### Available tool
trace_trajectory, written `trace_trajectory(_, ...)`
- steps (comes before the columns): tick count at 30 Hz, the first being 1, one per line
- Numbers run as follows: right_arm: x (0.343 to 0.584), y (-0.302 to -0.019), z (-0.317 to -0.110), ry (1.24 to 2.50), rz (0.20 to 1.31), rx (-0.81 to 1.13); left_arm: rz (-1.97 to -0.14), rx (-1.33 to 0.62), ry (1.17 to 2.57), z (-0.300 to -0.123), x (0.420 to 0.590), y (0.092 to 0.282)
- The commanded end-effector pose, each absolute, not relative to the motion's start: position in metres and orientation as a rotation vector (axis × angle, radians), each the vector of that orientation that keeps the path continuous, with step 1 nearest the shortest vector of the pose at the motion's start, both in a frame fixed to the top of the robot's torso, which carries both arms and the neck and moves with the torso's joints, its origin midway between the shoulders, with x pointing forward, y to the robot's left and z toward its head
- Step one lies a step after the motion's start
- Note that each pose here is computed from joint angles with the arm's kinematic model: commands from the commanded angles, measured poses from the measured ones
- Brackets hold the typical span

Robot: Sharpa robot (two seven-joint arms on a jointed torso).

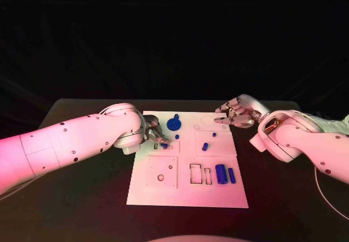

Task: Assemble the parts on the task board

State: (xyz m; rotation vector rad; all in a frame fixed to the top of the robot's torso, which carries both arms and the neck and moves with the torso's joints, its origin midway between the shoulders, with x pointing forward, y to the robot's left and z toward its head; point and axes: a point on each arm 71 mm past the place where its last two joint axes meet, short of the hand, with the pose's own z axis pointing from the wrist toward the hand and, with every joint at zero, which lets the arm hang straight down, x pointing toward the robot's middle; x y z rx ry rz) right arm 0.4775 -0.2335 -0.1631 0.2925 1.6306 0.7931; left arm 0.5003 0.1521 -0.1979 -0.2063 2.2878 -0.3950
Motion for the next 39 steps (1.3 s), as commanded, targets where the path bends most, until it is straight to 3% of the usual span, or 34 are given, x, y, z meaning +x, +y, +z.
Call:
trace_trajectory(1,0.477,-0.234,-0.164,1.635,0.806,0.298,-0.418,-0.255,2.142,-0.196,0.500,0.153)
trace_trajectory(12,0.477,-0.234,-0.164,1.633,0.817,0.316,-0.386,-0.223,2.073,-0.207,0.492,0.152)
trace_trajectory(39,0.475,-0.232,-0.165,1.663,0.824,0.301,-0.330,-0.113,2.176,-0.218,0.489,0.143)
